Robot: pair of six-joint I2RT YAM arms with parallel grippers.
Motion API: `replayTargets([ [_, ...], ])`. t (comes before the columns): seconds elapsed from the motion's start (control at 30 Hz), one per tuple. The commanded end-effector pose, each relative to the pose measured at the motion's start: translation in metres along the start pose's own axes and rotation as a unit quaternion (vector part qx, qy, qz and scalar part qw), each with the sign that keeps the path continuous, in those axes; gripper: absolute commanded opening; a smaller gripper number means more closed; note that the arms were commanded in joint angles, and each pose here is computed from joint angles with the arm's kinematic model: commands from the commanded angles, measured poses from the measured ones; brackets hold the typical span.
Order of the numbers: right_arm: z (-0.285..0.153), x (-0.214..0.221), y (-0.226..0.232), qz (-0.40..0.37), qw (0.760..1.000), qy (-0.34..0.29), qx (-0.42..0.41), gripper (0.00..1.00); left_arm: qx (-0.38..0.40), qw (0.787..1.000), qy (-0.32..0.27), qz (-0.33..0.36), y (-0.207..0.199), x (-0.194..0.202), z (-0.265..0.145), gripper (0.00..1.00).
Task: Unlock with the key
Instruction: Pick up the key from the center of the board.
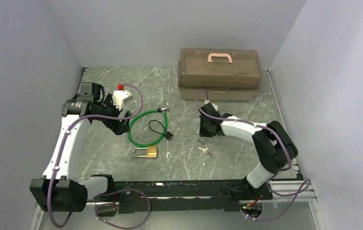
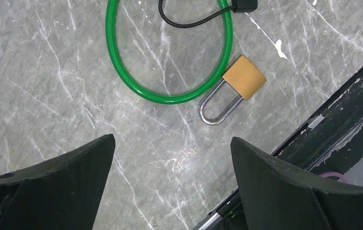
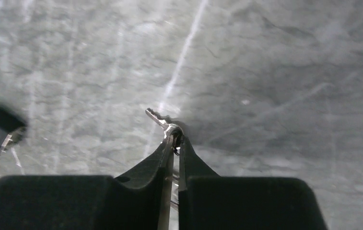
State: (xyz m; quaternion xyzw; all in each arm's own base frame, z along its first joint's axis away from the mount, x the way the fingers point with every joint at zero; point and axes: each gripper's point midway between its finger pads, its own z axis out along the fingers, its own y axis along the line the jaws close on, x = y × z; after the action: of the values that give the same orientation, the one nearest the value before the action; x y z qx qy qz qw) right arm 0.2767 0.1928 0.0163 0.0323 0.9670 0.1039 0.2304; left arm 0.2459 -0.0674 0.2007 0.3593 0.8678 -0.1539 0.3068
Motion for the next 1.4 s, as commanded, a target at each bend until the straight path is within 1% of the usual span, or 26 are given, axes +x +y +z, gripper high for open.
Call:
replayTargets([
  [0.0, 0.011, -0.002, 0.025, -0.017, 1.0, 0.009, -0.02, 0.02, -0.005, 1.0, -0.016, 0.009, 0.0, -0.006, -0.007, 0.97],
  [0.03, 0.011, -0.006, 0.032, -0.021, 0.999, 0.005, -0.025, 0.0, -0.005, 1.0, -0.017, 0.009, -0.001, -0.006, -0.007, 0.97],
  [0.2, 0.005, -0.02, 0.058, -0.037, 0.998, -0.008, -0.054, 0.0, 0.001, 1.0, -0.017, 0.009, -0.003, -0.005, -0.005, 0.97],
  [0.33, -0.018, -0.035, 0.085, -0.071, 0.99, -0.038, -0.116, 0.0, 0.023, 0.999, -0.025, 0.005, -0.01, -0.006, -0.002, 0.97],
  [0.37, -0.025, -0.035, 0.094, -0.083, 0.986, -0.038, -0.143, 0.0, 0.027, 0.999, -0.028, 0.004, -0.011, -0.008, -0.001, 0.97],
  [0.47, -0.046, -0.036, 0.11, -0.115, 0.974, -0.051, -0.189, 0.0, 0.049, 0.998, -0.044, -0.001, -0.018, -0.012, 0.003, 0.97],
  [0.57, -0.072, -0.033, 0.126, -0.148, 0.958, -0.064, -0.239, 0.0, 0.08, 0.995, -0.064, -0.011, -0.026, -0.02, 0.006, 0.96],
  [0.7, -0.111, -0.031, 0.143, -0.185, 0.937, -0.095, -0.282, 0.0, 0.163, 0.981, -0.107, -0.015, -0.051, -0.036, 0.009, 0.97],
  [0.77, -0.127, -0.029, 0.151, -0.201, 0.928, -0.11, -0.293, 0.0, 0.199, 0.972, -0.12, -0.018, -0.063, -0.044, 0.01, 0.96],
  [0.83, -0.143, -0.026, 0.158, -0.218, 0.92, -0.128, -0.301, 0.0, 0.23, 0.966, -0.12, -0.012, -0.077, -0.052, 0.013, 0.96],
  [0.93, -0.163, -0.021, 0.17, -0.227, 0.91, -0.149, -0.313, 0.0, 0.252, 0.961, -0.116, 0.015, -0.097, -0.059, 0.017, 0.94],
  [1.0, -0.175, -0.019, 0.176, -0.23, 0.905, -0.163, -0.317, 0.0, 0.259, 0.957, -0.124, 0.036, -0.108, -0.065, 0.018, 0.92],
  [1.1, -0.189, -0.017, 0.185, -0.239, 0.901, -0.177, -0.318, 0.0, 0.289, 0.946, -0.143, 0.043, -0.122, -0.075, 0.014, 0.85],
  [1.13, -0.193, -0.017, 0.188, -0.241, 0.899, -0.181, -0.317, 0.0, 0.301, 0.942, -0.144, 0.039, -0.126, -0.077, 0.013, 0.8],
  [1.17, -0.199, -0.015, 0.192, -0.245, 0.896, -0.184, -0.321, 0.0, 0.315, 0.938, -0.141, 0.034, -0.131, -0.077, 0.013, 0.77],
  [1.23, -0.206, -0.017, 0.196, -0.246, 0.895, -0.197, -0.316, 0.0, 0.342, 0.93, -0.132, 0.025, -0.139, -0.075, 0.013, 0.74],
  [1.3, -0.214, -0.019, 0.2, -0.246, 0.892, -0.206, -0.318, 0.0, 0.361, 0.924, -0.124, 0.019, -0.147, -0.071, 0.015, 0.74],
  [1.37, -0.221, -0.021, 0.205, -0.244, 0.89, -0.213, -0.321, 0.0, 0.363, 0.923, -0.126, 0.024, -0.152, -0.068, 0.015, 0.77],
])
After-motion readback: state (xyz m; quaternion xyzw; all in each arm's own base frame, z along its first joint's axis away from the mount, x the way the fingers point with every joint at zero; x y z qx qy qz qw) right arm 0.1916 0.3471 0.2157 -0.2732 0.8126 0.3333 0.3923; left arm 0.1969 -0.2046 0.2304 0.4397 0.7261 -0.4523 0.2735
